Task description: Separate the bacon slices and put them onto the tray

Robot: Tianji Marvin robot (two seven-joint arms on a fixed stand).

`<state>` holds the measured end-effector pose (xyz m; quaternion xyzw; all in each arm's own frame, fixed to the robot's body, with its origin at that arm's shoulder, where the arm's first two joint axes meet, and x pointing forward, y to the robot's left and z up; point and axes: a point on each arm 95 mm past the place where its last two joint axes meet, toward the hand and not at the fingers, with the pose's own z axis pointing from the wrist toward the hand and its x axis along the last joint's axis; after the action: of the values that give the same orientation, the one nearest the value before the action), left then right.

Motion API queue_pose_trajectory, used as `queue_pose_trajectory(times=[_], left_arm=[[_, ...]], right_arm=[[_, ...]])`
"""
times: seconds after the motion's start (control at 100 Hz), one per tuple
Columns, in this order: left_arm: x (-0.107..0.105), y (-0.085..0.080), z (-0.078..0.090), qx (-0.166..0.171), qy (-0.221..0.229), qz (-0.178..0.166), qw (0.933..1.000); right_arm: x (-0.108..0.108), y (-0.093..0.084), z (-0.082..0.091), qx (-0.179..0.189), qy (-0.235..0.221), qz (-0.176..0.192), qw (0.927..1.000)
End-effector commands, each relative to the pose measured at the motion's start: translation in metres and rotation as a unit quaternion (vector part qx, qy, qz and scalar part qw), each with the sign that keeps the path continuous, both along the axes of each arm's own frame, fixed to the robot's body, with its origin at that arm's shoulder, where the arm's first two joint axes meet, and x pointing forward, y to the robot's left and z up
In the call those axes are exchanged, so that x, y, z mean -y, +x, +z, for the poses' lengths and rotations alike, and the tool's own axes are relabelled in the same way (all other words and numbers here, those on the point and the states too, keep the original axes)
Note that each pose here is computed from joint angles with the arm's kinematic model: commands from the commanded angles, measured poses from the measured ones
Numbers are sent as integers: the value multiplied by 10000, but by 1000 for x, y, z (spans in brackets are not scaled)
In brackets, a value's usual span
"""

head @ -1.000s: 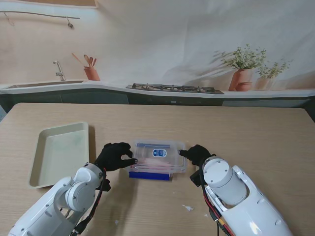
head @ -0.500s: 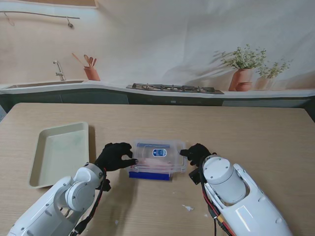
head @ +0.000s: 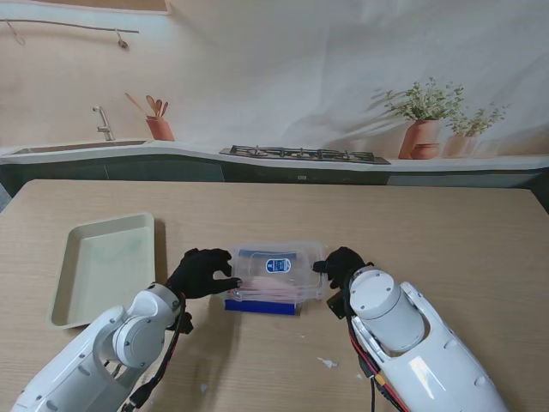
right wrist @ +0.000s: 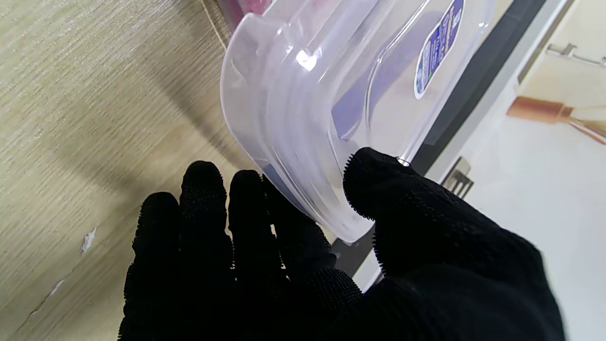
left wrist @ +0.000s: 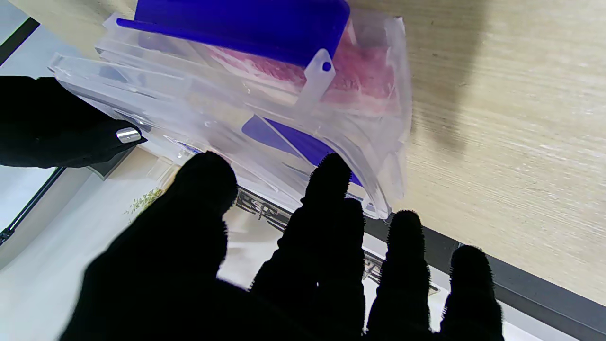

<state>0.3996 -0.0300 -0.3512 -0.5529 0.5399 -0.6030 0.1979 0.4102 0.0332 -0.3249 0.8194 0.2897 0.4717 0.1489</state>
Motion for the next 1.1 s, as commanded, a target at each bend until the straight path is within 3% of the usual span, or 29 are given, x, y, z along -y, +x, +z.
queue_pose_trajectory(times=[0.0,0.48,0.71,1.09], left_arm=[[9,-3,2,-24,-62,-130,9999],[5,-6,7,110,-196,-70,9997],[3,-10,7,156,-278,-3,9995],[-2,-13,8,280,-447,168,9985]], right_arm=[[-13,-3,0,-23,132,79,9999],[-15,-3,3,137,240,-72,9996],[-15,-3,5,245,481,-322,9980],[-5,-2,5,547,505,-887,9933]])
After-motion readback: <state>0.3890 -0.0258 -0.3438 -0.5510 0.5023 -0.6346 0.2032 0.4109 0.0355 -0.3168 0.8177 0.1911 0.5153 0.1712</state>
